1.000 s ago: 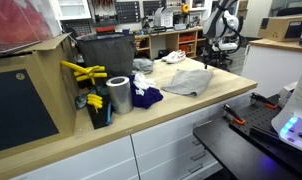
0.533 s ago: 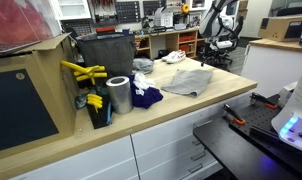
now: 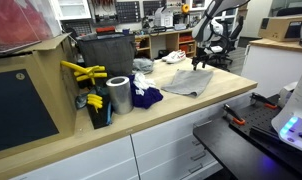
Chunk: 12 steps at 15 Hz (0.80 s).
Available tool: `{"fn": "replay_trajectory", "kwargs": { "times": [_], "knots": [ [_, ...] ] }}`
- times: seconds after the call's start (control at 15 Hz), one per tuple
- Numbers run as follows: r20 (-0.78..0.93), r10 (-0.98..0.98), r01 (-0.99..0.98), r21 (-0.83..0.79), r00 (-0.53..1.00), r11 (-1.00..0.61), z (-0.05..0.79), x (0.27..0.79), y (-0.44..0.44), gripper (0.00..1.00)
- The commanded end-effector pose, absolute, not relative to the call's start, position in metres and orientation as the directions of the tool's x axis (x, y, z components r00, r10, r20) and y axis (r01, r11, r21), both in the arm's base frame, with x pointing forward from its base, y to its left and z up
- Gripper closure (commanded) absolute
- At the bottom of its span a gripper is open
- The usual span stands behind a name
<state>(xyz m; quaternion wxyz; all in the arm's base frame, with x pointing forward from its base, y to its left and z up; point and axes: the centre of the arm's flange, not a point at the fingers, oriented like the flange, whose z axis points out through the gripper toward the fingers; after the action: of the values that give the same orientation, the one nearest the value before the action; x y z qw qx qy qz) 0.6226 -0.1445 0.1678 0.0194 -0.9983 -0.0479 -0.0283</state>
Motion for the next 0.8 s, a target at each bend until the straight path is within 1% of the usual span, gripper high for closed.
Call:
{"fn": "replay_trajectory", "kwargs": {
  "times": [0.0, 0.33, 0.73],
  "knots": [
    [0.015, 0.147, 0.148, -0.091, 0.989, -0.985, 0.152, 0.644, -0.16, 0.0],
    [-0.038, 0.168, 0.161, -0.147, 0.985, -0.976, 0.146, 0.647, -0.158, 0.0],
    [-0.059, 0.19, 0.171, -0.242, 0.98, -0.955, 0.154, 0.643, -0.115, 0.0]
  ]
}}
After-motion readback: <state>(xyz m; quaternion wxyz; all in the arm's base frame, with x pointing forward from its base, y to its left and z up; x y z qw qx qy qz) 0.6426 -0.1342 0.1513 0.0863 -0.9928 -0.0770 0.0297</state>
